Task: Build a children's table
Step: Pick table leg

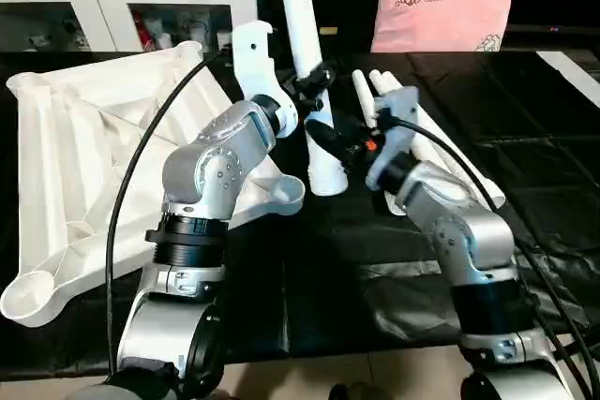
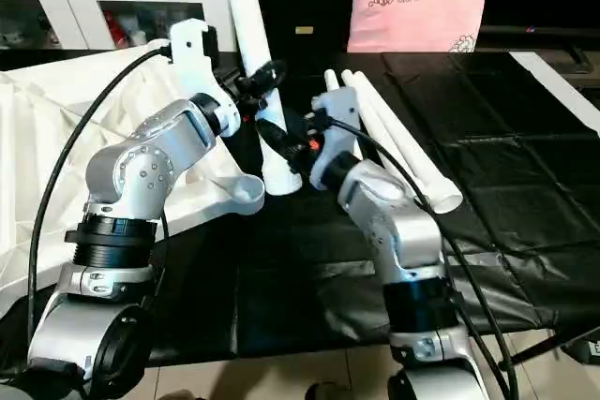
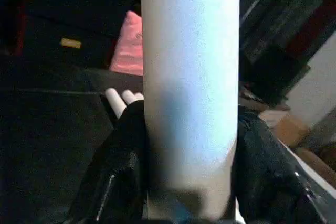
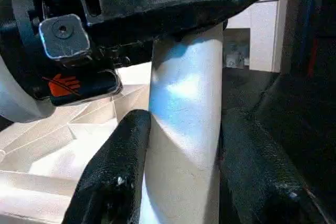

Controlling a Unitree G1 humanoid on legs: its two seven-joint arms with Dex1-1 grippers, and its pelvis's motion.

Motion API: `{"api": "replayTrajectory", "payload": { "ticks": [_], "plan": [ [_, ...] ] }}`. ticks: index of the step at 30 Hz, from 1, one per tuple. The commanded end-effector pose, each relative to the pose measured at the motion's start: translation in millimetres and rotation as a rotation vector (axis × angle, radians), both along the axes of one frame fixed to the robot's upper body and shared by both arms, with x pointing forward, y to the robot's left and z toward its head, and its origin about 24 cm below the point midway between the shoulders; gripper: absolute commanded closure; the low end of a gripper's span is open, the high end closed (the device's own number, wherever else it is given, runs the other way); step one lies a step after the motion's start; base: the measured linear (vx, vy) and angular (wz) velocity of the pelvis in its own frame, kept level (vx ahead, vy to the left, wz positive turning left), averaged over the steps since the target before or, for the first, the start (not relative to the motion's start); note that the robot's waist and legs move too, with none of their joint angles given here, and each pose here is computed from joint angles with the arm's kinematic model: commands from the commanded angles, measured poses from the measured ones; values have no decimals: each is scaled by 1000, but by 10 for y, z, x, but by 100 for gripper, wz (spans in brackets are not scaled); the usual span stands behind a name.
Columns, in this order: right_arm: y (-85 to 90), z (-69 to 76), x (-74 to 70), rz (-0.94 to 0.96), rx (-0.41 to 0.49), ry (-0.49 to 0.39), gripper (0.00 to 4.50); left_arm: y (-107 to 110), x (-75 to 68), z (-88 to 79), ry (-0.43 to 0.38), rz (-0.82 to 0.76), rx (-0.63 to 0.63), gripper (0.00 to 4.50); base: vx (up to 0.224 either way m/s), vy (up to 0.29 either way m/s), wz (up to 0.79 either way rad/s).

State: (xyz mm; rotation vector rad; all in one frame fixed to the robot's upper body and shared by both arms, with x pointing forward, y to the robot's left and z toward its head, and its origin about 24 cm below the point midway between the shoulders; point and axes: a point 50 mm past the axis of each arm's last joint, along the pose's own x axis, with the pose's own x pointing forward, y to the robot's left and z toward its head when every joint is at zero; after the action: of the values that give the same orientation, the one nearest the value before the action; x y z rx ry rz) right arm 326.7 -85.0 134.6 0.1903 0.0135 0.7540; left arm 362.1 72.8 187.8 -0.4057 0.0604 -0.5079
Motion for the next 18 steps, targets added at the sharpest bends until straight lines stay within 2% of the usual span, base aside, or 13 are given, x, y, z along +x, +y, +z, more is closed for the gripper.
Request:
{"api": "replayTrajectory", "payload": {
  "ticks": [1,5,11,12,14,16,18],
  "plan": [
    [72,127,6,22,-7,-70,270,94,53,0,5,87,4,259,0,0,0],
    [101,111,8,18,-3,-58,270,139,77,-14,12,135,-17,262,0,0,0],
    [152,124,-27,71,15,-75,208,187,107,-1,-2,169,-11,263,0,0,0],
    [163,142,-33,64,39,-115,203,198,122,13,-12,178,-5,263,0,0,0],
    [169,131,-38,69,39,-117,203,198,127,24,-21,180,2,263,0,0,0],
    [175,130,-41,66,92,-96,171,197,128,29,-24,181,4,263,0,0,0],
    [174,131,-41,65,93,-96,156,197,128,29,-25,182,5,263,0,0,0]
  ]
}}
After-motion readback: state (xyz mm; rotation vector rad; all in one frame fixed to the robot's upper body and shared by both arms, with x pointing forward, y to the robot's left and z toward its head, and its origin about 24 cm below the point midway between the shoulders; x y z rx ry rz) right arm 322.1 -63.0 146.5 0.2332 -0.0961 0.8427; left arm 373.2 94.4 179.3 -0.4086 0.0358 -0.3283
